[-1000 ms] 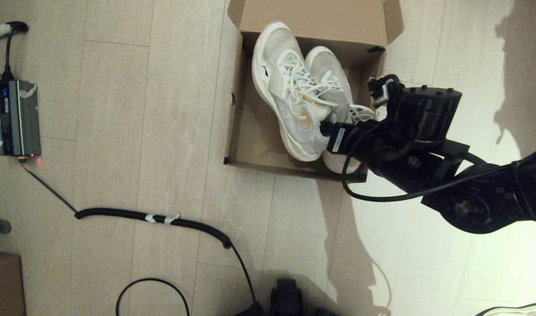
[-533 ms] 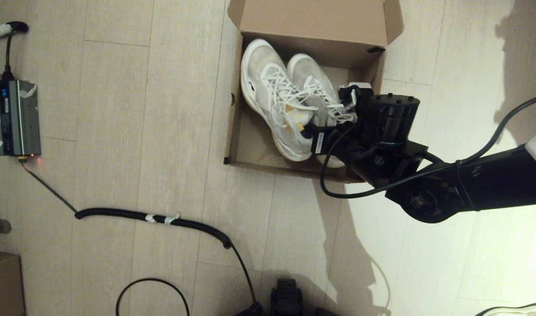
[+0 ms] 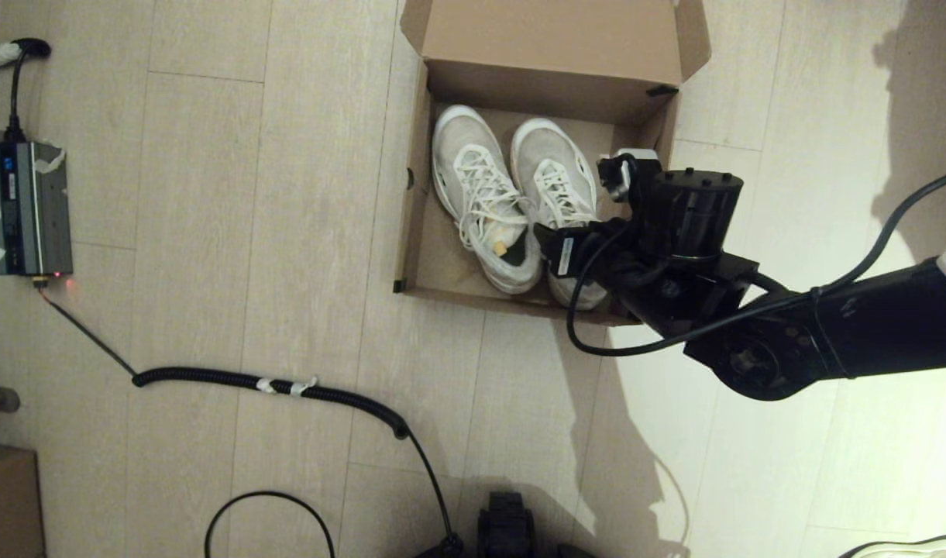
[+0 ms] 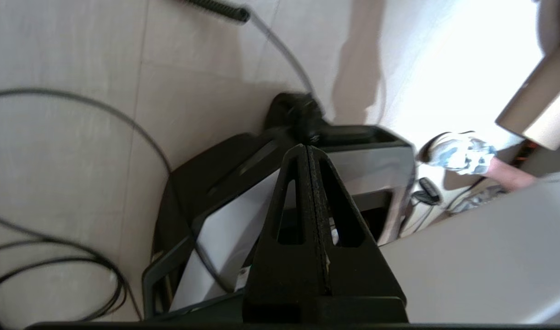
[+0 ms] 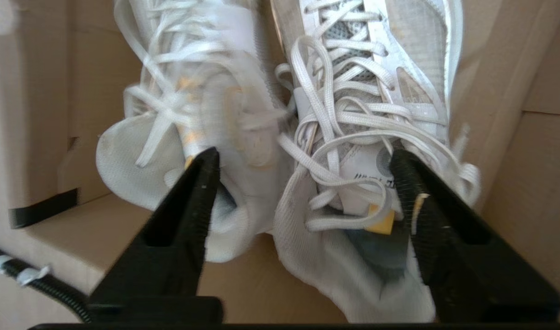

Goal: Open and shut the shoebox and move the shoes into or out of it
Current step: Put the shoes into the shoe box, then close the shoe box

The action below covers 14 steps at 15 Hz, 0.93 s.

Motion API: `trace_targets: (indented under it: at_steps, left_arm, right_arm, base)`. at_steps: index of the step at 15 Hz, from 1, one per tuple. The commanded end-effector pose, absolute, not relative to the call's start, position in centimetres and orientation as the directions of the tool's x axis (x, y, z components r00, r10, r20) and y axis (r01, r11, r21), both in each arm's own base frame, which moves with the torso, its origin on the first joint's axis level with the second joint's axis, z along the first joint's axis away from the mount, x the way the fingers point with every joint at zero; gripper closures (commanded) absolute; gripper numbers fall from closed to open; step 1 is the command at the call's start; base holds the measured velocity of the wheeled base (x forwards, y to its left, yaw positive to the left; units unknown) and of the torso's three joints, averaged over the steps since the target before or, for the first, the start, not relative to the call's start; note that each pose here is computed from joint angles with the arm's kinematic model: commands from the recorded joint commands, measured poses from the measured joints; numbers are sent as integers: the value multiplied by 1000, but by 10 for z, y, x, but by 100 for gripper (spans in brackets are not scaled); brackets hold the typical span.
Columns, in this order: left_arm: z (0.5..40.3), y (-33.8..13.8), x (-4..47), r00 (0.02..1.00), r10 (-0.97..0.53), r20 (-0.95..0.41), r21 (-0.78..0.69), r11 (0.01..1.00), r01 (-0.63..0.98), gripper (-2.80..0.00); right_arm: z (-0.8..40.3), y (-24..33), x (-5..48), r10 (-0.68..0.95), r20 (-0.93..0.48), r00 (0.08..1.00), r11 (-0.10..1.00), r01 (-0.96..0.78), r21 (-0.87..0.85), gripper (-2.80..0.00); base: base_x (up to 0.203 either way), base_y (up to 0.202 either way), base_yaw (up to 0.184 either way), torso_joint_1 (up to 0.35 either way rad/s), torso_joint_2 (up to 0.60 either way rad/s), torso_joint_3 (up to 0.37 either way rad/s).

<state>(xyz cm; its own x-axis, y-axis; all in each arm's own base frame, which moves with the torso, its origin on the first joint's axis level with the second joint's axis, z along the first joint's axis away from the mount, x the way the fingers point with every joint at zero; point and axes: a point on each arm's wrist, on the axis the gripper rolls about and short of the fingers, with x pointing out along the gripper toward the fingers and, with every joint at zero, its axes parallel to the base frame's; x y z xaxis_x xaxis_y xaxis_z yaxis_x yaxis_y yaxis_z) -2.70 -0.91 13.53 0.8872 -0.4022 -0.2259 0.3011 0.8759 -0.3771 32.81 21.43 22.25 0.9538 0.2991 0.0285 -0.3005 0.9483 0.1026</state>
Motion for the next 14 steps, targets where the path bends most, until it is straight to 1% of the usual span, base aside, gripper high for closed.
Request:
trace_targets:
  at_steps: [1, 5, 7, 8, 11, 14]
  left_arm:
    - [146, -10, -23, 871, -432, -235, -391, 862, 322, 0]
    - [182, -12, 1, 810, -528, -256, -431, 812, 394, 0]
    - [199, -13, 32, 781, -554, -287, -455, 797, 398, 0]
    - [208, -13, 56, 764, -570, -302, -465, 788, 404, 0]
    - [216, -26, 124, 706, -615, -350, -475, 766, 432, 0]
    - [207, -66, 193, 670, -626, -399, -437, 772, 462, 0]
  right_arm:
    - [231, 210, 316, 299, 43, 953, 947, -302, 108, -280]
    - [248, 192, 292, 271, 70, 960, 953, -278, 123, -280]
    - [248, 186, 286, 263, 61, 963, 955, -269, 123, -280]
    - [246, 184, 285, 253, 55, 966, 959, -257, 122, 0]
    - [245, 180, 289, 237, 55, 970, 962, -242, 129, 0]
    - [239, 179, 292, 232, 37, 972, 965, -235, 120, 0]
  base:
    - [0, 0, 0, 0, 0, 0]
    - [0, 0, 0, 0, 0, 0]
    - [0, 0, 0, 0, 0, 0]
    - [0, 0, 0, 0, 0, 0]
    - [0, 0, 0, 0, 0, 0]
    - [0, 0, 0, 0, 0, 0]
